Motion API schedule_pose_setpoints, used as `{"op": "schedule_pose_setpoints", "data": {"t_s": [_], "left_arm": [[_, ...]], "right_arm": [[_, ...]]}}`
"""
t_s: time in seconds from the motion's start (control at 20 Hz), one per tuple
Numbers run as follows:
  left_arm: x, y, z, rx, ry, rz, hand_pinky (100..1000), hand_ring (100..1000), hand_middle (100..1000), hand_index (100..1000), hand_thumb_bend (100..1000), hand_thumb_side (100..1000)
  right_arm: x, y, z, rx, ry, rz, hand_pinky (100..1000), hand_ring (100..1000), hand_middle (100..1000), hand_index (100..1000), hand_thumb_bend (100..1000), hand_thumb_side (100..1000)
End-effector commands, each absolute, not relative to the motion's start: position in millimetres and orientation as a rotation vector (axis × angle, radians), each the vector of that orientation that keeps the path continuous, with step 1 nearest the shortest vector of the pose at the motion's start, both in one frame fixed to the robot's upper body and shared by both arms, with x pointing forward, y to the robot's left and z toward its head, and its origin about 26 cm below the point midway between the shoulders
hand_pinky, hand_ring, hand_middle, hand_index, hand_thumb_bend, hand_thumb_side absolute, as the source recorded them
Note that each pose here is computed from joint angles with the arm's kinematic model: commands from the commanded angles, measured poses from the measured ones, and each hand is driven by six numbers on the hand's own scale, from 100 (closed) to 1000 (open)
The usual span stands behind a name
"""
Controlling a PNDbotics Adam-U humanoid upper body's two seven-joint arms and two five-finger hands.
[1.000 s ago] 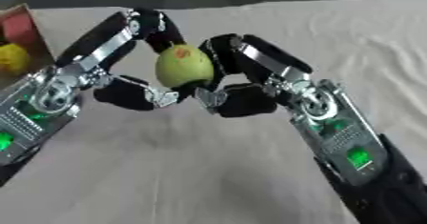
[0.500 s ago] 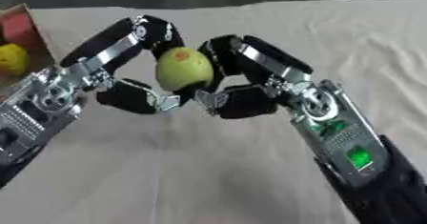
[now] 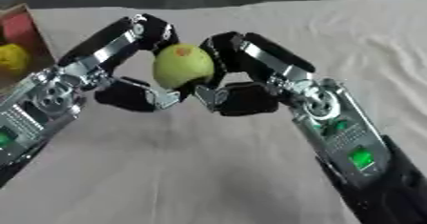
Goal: Pick up the objects with one hand, pass them to the other hand, and then place them into the box on the other side of the table.
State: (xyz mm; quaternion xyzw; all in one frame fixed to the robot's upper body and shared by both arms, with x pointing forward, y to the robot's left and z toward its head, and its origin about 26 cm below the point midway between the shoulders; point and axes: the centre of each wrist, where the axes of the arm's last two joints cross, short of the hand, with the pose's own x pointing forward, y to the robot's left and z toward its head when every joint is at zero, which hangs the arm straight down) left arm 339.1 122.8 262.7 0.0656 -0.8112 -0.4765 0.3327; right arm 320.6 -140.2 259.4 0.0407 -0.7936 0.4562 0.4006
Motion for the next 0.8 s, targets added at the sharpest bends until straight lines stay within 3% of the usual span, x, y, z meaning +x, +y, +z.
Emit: {"op": "schedule_pose_setpoints", "data": {"t_s": [0.05,0.3,0.35,0.4,0.55,0.8], "left_arm": [[337.1,127.6,275.7,0.186,-2.169,-1.204,464,417,462,465,361,100],[336.3,129.9,277.5,0.181,-2.187,-1.167,444,393,447,445,407,100],[336.1,130.1,277.9,0.178,-2.192,-1.158,436,382,439,437,417,100],[336.0,130.4,278.1,0.174,-2.195,-1.15,435,381,438,435,418,100],[336.9,131.1,277.7,0.162,-2.195,-1.119,407,326,416,414,439,100],[338.8,131.3,277.2,0.148,-2.198,-1.065,399,297,404,404,454,100]], "right_arm": [[320.3,-143.6,261.2,0.034,-1.986,1.185,555,528,534,578,137,151],[320.9,-145.5,261.3,-0.002,-1.956,1.229,575,571,594,649,217,197],[321.1,-146.1,261.5,-0.007,-1.953,1.237,582,590,619,681,283,210],[321.2,-146.9,262.0,-0.012,-1.951,1.244,582,592,621,685,292,211],[321.8,-149.3,263.1,-0.021,-1.947,1.272,609,642,685,753,501,178],[323.1,-151.7,265.7,-0.017,-1.96,1.299,624,677,726,784,456,127]]}}
